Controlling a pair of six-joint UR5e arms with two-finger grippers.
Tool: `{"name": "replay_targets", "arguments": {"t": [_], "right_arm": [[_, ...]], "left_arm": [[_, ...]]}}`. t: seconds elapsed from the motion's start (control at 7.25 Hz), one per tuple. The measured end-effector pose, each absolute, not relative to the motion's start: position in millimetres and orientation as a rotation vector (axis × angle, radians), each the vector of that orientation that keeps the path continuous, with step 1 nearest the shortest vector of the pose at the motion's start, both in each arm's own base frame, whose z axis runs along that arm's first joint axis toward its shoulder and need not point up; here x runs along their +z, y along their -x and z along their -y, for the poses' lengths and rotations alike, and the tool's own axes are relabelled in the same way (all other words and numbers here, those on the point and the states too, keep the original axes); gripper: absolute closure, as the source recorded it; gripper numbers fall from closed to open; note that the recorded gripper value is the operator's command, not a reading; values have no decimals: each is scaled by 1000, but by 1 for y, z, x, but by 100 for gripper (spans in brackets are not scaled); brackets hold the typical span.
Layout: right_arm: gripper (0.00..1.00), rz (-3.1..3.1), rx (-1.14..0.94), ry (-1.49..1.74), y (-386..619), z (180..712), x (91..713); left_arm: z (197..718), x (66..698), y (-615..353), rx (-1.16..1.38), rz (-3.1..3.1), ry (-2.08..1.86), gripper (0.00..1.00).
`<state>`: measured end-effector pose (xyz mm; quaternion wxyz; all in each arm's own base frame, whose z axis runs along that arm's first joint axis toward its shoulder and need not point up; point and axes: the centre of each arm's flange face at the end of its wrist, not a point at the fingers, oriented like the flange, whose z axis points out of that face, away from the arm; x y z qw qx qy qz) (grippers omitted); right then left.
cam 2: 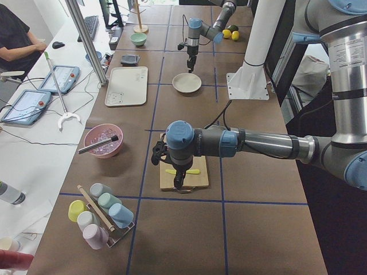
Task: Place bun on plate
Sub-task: 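Release the plate and withdraw the right gripper while the left arm reaches toward the bun, then lower the left gripper onto the white bun on the cutting board and grasp it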
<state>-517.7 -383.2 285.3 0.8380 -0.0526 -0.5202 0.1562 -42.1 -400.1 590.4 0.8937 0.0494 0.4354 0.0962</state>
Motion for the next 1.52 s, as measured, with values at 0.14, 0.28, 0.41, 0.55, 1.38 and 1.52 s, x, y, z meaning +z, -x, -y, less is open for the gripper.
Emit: {"name": "replay_targets", "arguments": {"t": [0.14,0.28,0.41,0.55,1.38,1.52], "right_arm": [[0,1098,347,128,488,398,291],[0,1085,352,153,442,417,304],[0,1069,324,148,398,435,327],[0,1042,265,117,355,449,361],[0,956,71,18,202,462,493],[0,956,70,18,201,463,494]], "left_arm": [[401,579,39,203,-929,-123,0],[403,557,27,221,-949,-150,0],[407,536,3,255,-961,-167,0],[411,523,-30,288,-960,-170,0],[483,488,-263,317,-830,-139,1],[486,498,-276,329,-830,-146,2]]}}
